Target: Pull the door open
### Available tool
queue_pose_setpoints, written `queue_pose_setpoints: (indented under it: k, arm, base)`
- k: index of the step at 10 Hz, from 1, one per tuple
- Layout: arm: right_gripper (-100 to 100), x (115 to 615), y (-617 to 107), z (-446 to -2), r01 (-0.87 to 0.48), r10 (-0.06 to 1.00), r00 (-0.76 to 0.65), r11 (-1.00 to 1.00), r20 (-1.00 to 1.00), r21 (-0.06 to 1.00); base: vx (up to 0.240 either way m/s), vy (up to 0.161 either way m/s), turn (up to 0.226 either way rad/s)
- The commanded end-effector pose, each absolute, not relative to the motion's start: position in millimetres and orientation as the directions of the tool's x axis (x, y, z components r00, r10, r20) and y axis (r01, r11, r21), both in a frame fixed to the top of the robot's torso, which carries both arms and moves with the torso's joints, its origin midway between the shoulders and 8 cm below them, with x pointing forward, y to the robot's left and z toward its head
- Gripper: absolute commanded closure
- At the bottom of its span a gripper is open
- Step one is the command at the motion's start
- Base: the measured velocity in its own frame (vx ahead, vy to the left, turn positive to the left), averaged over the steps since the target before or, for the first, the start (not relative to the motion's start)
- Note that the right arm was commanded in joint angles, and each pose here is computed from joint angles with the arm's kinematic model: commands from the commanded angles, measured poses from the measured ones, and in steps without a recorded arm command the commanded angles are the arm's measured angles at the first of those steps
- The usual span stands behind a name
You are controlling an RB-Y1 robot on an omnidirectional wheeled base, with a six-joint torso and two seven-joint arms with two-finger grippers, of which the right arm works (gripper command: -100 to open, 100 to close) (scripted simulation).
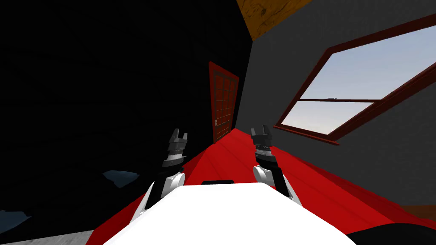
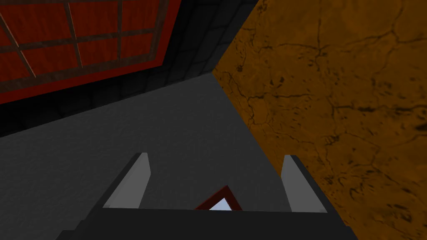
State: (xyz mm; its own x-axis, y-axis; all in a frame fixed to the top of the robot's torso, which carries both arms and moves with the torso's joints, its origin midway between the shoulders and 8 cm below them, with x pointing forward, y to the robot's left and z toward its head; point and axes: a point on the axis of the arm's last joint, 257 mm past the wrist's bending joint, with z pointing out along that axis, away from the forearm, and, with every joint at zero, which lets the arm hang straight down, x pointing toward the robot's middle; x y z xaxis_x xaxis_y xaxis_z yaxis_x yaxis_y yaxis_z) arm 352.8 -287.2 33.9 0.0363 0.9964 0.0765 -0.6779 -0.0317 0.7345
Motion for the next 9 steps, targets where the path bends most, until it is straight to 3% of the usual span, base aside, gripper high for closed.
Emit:
queue_pose_setpoints:
  k: [1, 9]
  arm:
    - [-100, 357, -288, 27, -0.668, 0.997, 0.054, -0.007, 0.058, 0.744]
    - [-100, 374, -295, -7, -0.613, 0.990, 0.138, 0.114, -0.037, 0.782]
  base:
    - [0.076, -0.094, 0.166]
    - [0.070, -0.018, 0.098]
